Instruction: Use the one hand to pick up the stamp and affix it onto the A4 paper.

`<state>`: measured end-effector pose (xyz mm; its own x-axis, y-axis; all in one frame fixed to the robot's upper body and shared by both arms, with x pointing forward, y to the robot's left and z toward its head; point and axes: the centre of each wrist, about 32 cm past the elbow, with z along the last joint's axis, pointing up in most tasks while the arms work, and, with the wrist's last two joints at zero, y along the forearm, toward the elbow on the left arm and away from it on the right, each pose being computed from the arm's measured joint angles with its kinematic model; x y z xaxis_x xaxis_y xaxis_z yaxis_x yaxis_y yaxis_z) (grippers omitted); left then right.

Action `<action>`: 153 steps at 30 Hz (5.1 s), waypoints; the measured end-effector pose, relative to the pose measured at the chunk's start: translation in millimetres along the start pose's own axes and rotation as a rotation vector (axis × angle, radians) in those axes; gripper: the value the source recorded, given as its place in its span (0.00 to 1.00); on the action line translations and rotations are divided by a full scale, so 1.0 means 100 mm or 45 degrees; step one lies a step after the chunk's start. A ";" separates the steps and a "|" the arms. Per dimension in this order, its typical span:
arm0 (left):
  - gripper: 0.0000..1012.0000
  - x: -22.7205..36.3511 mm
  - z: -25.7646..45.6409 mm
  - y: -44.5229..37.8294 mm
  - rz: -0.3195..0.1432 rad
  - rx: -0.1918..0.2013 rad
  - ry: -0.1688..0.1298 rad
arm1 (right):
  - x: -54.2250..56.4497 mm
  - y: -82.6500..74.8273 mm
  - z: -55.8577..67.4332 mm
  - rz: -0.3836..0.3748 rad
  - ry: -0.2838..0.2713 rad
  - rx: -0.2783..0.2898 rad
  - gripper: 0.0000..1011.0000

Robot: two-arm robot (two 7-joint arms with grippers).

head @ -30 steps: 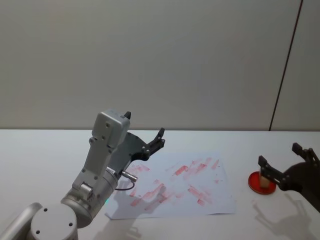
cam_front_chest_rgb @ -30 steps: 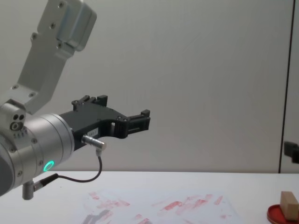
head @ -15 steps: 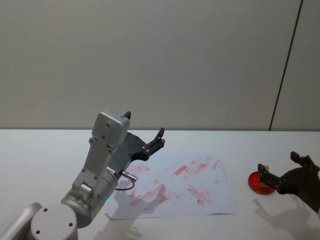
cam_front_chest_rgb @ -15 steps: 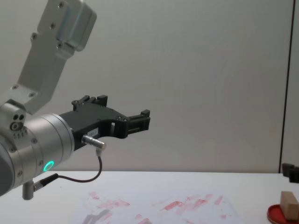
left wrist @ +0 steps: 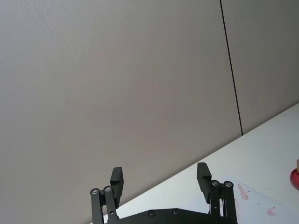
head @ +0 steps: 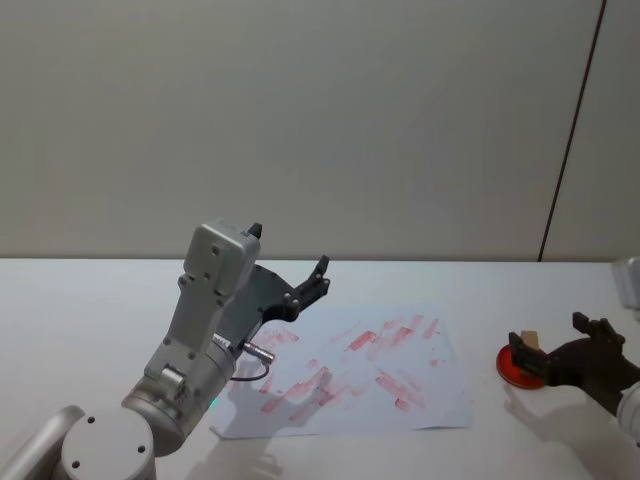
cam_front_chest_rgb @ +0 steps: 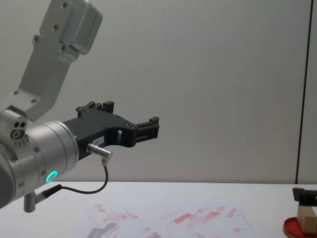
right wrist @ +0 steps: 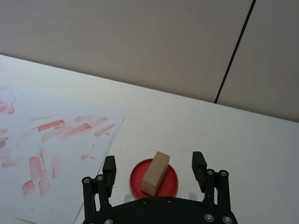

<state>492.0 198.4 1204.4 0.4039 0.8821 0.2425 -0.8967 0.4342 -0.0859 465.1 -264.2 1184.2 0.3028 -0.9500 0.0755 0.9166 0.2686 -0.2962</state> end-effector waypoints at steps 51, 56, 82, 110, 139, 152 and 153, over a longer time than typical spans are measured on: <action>0.99 0.000 0.000 0.000 0.000 0.000 0.000 | -0.06 0.34 -0.04 -0.038 0.103 -0.180 0.99; 0.99 0.000 0.000 0.000 0.000 0.000 0.000 | -0.07 0.36 -0.06 -0.039 0.109 -0.190 0.99; 0.99 0.000 0.000 0.000 0.000 0.000 0.000 | -0.07 0.45 -0.11 -0.020 0.118 -0.203 0.75; 0.99 0.000 0.000 0.000 0.000 0.000 0.000 | -0.07 0.47 -0.09 0.001 0.097 -0.173 0.22; 0.99 0.000 0.000 0.000 0.000 0.000 0.000 | -0.18 0.68 0.28 0.418 -0.120 0.016 0.22; 0.99 0.000 0.000 0.000 0.000 0.000 0.000 | -0.27 0.91 0.28 0.663 -0.231 -0.128 0.22; 0.99 0.000 0.000 0.000 0.000 0.000 0.000 | -0.28 0.94 0.27 0.690 -0.243 -0.159 0.22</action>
<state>492.0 198.4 1204.4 0.4040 0.8820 0.2425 -0.8966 0.4343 -0.0859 549.7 -207.7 1180.0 0.7717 -0.6342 0.0487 0.5840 0.6761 -0.4493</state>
